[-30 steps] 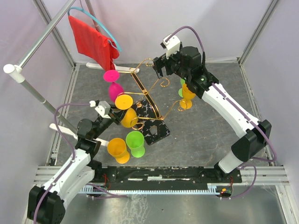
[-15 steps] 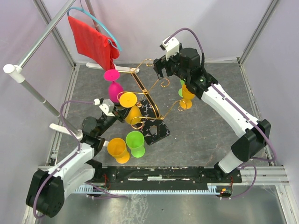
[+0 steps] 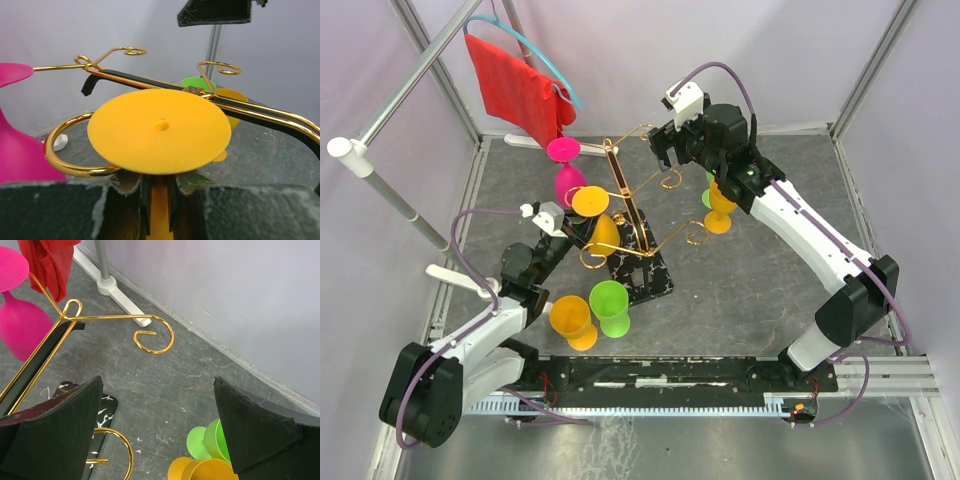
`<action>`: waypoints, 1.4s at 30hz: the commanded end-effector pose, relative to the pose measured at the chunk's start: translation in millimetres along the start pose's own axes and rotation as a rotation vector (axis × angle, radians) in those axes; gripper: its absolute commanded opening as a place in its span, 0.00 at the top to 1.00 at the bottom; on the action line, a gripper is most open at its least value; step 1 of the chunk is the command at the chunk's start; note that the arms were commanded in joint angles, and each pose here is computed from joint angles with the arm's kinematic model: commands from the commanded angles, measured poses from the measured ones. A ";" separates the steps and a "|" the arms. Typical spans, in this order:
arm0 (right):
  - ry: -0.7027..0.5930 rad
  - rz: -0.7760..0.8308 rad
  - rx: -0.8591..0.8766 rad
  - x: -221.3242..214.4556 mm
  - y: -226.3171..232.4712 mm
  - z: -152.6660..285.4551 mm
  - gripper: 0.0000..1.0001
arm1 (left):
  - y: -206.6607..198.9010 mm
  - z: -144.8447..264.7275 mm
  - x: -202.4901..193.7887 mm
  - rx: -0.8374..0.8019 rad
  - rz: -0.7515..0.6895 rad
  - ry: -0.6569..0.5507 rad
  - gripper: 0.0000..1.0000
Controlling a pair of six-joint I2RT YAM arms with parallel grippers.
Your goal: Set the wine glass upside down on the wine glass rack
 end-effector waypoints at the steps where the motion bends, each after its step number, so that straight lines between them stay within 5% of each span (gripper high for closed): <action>1: -0.084 0.012 -0.014 21.0 -0.6 11.6 0.00 | 16.6 -10.5 12.2 0.115 -0.060 -0.050 0.97; 42: -0.122 0.003 0.059 16.1 6.9 14.8 0.00 | 55.1 6.8 10.4 0.526 -0.129 -0.059 0.97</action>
Point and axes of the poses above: each gripper's point midway between its finger pads, its own z axis back along the fingers, its own y axis along the line the jaws close on, x = y × z, the point moved 8 cm from there along z, back along the fingers, and after that the axes turned 8 degrees about -z, right-handed, at the moved point
